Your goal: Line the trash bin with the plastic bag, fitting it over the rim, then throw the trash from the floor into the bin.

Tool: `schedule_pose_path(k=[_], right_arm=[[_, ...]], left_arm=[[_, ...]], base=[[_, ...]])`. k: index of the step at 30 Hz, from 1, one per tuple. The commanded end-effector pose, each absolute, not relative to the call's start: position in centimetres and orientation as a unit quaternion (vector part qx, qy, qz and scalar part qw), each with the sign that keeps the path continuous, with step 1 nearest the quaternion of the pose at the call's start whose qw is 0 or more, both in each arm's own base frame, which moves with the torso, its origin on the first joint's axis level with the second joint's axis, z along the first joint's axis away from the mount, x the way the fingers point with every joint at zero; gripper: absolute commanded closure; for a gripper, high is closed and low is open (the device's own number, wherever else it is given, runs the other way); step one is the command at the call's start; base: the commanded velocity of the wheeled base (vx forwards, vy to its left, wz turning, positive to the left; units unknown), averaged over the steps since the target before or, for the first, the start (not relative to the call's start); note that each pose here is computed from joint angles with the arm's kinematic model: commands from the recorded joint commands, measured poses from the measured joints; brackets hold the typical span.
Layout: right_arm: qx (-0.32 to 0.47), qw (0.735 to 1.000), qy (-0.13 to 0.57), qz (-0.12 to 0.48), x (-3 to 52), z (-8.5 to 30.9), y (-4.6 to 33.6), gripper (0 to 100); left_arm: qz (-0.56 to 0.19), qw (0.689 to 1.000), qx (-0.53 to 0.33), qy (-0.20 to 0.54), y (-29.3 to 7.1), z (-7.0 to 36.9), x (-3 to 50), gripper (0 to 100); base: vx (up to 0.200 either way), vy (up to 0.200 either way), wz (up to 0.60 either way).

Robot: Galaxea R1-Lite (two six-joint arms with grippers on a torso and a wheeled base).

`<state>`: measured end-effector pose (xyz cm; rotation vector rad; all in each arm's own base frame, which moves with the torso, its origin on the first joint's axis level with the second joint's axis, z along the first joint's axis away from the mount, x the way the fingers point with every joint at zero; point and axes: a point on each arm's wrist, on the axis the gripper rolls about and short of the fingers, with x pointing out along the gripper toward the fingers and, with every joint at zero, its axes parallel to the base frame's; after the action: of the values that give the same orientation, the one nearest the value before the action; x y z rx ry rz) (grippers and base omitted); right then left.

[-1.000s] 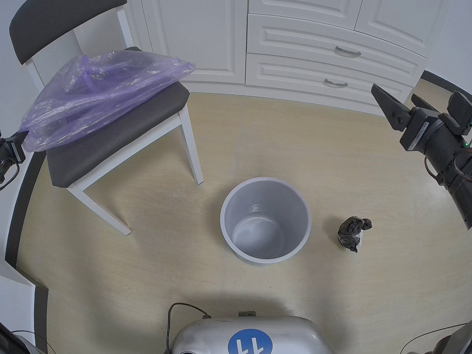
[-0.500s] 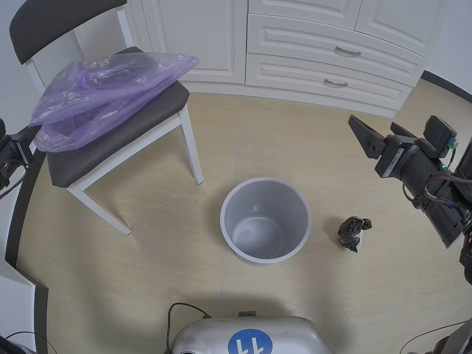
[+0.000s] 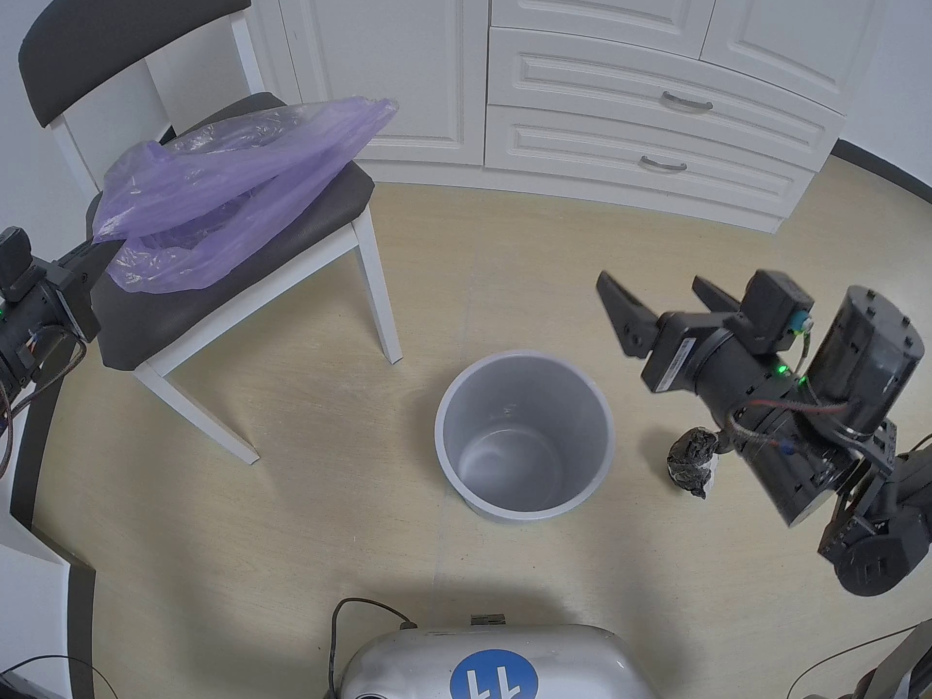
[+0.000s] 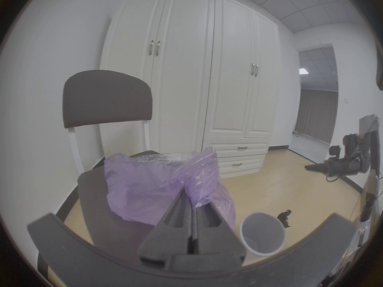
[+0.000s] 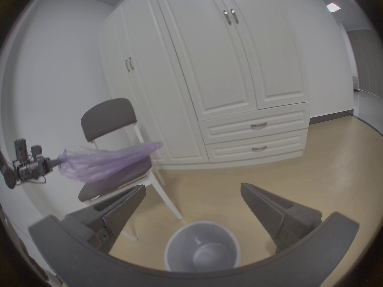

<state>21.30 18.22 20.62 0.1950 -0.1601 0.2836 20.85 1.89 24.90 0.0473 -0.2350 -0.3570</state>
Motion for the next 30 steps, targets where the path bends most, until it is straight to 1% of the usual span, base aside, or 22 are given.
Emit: schedule_pose_path(k=[1, 4, 6, 11, 17, 21, 26, 30], right_arm=[[0.075, 0.983, -0.046, 0.159, 21.0, 18.5, 19.5, 0], [0.069, 0.984, -0.038, 0.162, 20.6, 18.0, 19.7, 0], [0.078, 0.982, -0.056, 0.163, 20.2, 18.5, 19.9, 0], [0.069, 0.980, -0.089, 0.162, 19.7, 18.6, 19.9, 0], [0.054, 0.982, -0.087, 0.158, 19.9, 17.5, 19.9, 0], [0.050, 0.983, -0.086, 0.155, 19.9, 17.5, 19.8, 0], [0.058, 0.981, -0.102, 0.154, 19.8, 17.9, 19.9, 0], [0.056, 0.981, -0.101, 0.155, 19.7, 17.7, 19.7, 0]], left_arm=[[-0.195, 0.973, 0.022, -0.120, 1.0, 24.8, 20.1, 100], [-0.207, 0.971, 0.021, -0.120, 0.5, 24.7, 19.8, 100], [-0.234, 0.964, 0.018, -0.123, -0.6, 24.6, 19.0, 100], [-0.270, 0.954, 0.017, -0.131, -1.9, 24.5, 17.3, 100], [-0.295, 0.943, 0.068, -0.140, -3.0, 23.6, 16.0, 100], [-0.307, 0.939, 0.069, -0.141, -3.4, 23.4, 15.4, 100], [-0.339, 0.928, 0.064, -0.139, -4.4, 23.0, 14.8, 100], [-0.367, 0.919, 0.060, -0.132, -5.2, 22.5, 14.4, 100]], base=[[0.000, 0.000, 0.00], [0.000, 0.000, 0.00], [0.000, 0.000, 0.00], [0.000, 0.000, 0.00], [0.000, 0.000, 0.00], [0.000, 0.000, 0.00], [0.000, 0.000, 0.00], [0.000, 0.000, 0.00]])
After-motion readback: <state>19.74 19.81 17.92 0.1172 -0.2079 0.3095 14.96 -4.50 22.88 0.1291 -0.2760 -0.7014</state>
